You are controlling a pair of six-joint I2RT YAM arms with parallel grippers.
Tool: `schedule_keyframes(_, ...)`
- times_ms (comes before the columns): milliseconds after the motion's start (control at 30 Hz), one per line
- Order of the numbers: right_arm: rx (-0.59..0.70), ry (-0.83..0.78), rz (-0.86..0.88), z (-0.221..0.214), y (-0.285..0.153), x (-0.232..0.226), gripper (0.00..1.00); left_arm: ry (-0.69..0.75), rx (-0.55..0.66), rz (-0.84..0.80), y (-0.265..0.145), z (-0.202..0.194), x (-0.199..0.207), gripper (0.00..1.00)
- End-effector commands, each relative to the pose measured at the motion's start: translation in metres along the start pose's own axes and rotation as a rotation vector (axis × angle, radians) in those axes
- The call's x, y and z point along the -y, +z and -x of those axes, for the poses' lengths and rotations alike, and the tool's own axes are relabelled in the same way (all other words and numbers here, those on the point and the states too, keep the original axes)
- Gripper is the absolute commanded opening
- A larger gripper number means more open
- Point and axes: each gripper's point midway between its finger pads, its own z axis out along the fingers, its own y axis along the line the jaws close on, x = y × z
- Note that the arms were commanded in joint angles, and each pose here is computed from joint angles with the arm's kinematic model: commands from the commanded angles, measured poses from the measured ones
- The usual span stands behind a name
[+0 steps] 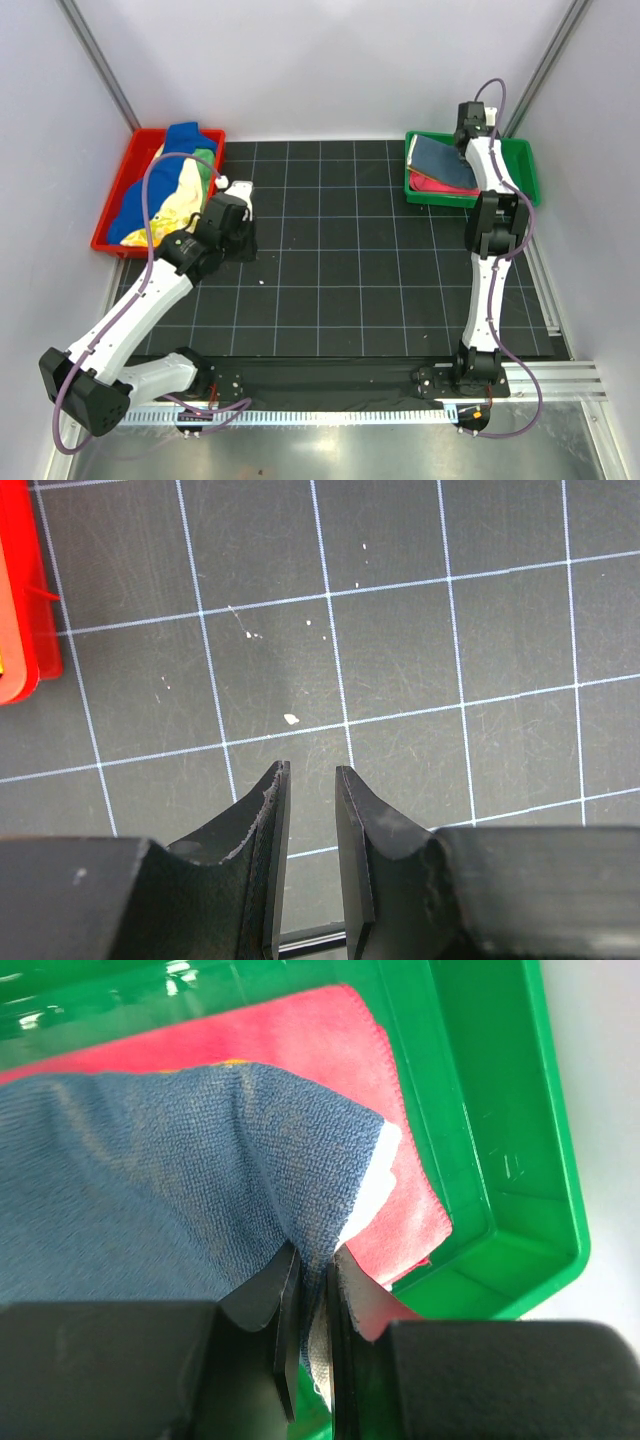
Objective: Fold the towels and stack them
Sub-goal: Neatly place the folded towel into the bin
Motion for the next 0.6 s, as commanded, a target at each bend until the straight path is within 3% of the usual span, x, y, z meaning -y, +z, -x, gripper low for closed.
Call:
schedule_keyframes(0, 0.050, 0.093, -0.012, 0.023, -0.003, 0.016, 0.02, 0.004, -0.012, -0.008, 0.001, -0.003, 0.000, 0.28)
schedule_keyframes(300, 0.053, 0.130, -0.006, 0.028, 0.006, 0.026, 0.03, 0.003, -0.016, -0.008, 0.002, -0.003, 0.001, 0.28)
schedule_keyframes(567, 0.054, 0.137, -0.003, 0.024, 0.018, 0.018, 0.13, -0.001, -0.018, -0.010, 0.002, -0.004, 0.001, 0.28)
